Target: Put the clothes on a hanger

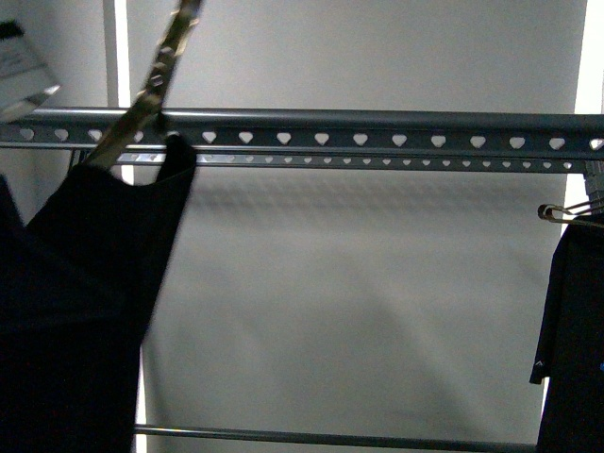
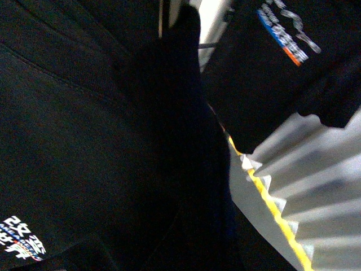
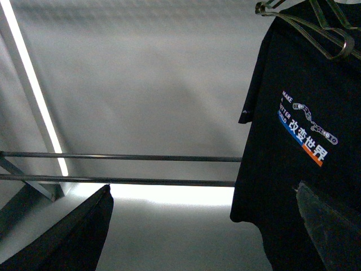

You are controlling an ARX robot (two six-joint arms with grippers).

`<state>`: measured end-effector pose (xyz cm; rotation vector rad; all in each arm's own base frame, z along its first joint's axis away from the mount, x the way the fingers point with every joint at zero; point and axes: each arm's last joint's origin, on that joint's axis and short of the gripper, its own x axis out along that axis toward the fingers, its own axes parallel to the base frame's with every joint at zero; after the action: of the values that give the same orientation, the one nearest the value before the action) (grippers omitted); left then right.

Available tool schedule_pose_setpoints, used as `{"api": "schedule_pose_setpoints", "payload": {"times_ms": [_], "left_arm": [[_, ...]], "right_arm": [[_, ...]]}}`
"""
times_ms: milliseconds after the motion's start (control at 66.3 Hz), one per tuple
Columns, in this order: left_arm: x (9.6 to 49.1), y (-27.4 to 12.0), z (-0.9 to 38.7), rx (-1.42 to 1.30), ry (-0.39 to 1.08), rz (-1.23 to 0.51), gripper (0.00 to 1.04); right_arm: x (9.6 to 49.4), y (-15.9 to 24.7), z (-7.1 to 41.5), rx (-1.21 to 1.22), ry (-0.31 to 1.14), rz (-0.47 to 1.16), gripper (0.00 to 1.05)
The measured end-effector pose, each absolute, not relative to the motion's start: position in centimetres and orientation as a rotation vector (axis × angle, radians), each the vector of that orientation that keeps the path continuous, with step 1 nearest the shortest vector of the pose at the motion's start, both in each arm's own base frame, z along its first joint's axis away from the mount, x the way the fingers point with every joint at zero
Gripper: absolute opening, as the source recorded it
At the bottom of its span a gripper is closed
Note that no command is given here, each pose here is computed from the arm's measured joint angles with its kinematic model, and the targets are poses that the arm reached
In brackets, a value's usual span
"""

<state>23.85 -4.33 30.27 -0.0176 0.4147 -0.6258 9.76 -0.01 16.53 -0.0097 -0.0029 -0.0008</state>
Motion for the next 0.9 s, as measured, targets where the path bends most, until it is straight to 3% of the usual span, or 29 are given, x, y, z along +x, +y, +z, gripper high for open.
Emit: {"api": "schedule_pose_setpoints", "payload": {"times_ms": [407, 664, 905], "left_arm": [[27.7, -7.5, 35.4, 0.775, -0.164, -0.876, 0.04], [30.8, -9.4, 34.6, 1.119, -0.32, -0.904, 0.04], [32.5, -10.6, 35.2, 1.19, -0.392, -0.88, 0.04]], "right_arm": [[9.8, 0.0, 16.5, -0.01, -0.003, -0.001, 0.97], [9.8, 0.0, 16.5, -0.01, -0.003, -0.001, 0.97], [9.8, 0.0, 16.5, -0.01, -0.003, -0.001, 0.97]]}}
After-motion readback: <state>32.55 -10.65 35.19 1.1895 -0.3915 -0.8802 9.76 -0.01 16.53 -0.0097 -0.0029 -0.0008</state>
